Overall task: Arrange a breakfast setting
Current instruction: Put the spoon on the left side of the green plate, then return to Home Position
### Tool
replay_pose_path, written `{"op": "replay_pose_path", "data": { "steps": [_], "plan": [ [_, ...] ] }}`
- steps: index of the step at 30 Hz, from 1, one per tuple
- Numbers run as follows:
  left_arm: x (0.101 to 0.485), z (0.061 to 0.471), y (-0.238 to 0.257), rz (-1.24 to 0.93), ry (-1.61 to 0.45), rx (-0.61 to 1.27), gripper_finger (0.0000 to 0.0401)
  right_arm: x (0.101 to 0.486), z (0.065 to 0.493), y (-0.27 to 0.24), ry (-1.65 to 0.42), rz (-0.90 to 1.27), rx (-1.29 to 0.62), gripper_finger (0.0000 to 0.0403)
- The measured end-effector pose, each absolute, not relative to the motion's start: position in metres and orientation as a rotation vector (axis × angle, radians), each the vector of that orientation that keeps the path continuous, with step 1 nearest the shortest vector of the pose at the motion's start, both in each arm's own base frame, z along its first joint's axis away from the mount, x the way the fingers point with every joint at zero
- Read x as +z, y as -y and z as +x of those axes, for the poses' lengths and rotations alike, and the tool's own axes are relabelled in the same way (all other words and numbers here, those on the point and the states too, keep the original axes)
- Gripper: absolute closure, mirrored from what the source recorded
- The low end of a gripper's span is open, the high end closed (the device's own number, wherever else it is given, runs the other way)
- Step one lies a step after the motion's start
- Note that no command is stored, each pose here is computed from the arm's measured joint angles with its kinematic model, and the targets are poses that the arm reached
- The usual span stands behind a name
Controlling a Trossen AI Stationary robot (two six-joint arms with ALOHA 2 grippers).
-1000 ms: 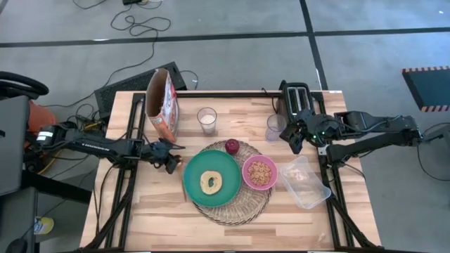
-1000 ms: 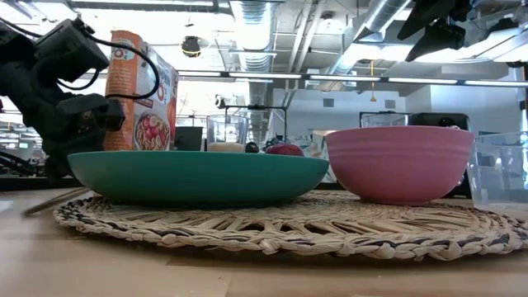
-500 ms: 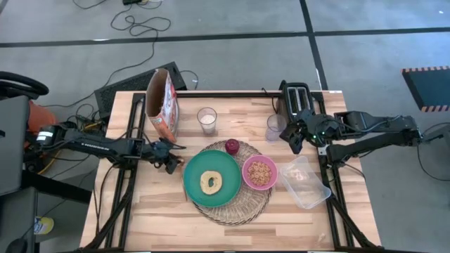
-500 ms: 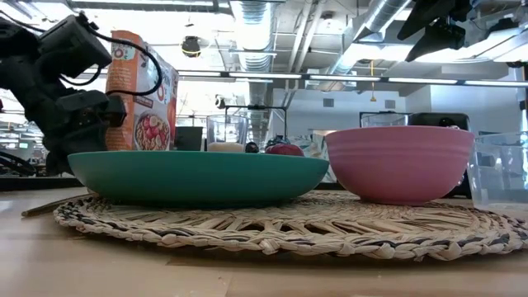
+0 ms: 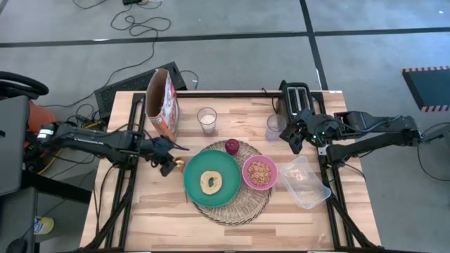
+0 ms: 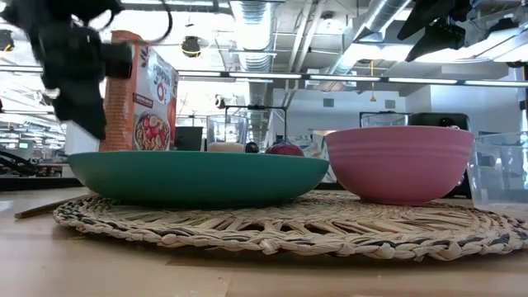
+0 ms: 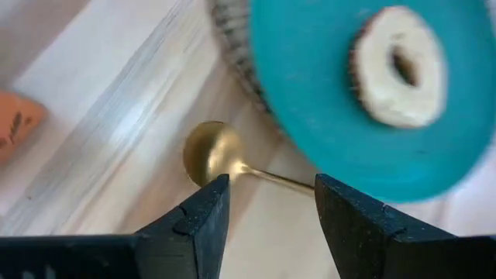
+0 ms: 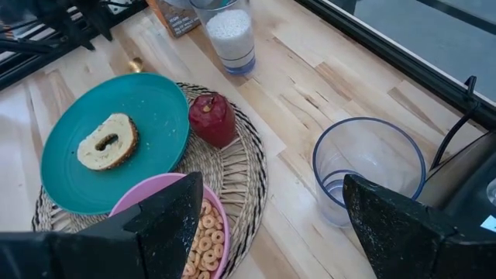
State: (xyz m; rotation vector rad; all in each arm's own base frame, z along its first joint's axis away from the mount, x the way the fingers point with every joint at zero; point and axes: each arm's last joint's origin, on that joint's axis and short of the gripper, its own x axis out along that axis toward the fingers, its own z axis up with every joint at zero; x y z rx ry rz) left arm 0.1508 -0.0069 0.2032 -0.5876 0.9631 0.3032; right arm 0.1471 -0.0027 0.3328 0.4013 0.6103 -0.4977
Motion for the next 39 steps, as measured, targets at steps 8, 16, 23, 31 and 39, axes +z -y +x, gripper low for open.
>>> {"op": "replay_pose_path", "data": {
  "steps": [8,16,23,31,39],
  "plan": [
    [0.281,0.156,0.018,-0.513,-0.797,0.168,0.0227,0.334,0.148,0.003,-0.597,0.404,-0.494,0.0066],
    [0.325,0.163,0.026,-0.4,-0.503,0.05,0.0277,0.349,0.158,-0.003,-0.429,0.398,-0.397,0.0081],
    [0.344,0.164,0.033,-0.288,-0.31,-0.06,0.0388,0.371,0.153,-0.009,-0.239,0.42,-0.257,0.0169],
    [0.35,0.142,0.03,-0.263,-0.165,-0.083,0.0395,0.39,0.113,-0.015,-0.092,0.408,-0.118,0.0359],
    [0.323,0.12,0.021,-0.35,-0.003,0.023,0.0396,0.395,0.092,-0.015,0.004,0.368,-0.091,0.0339]
  ]
}}
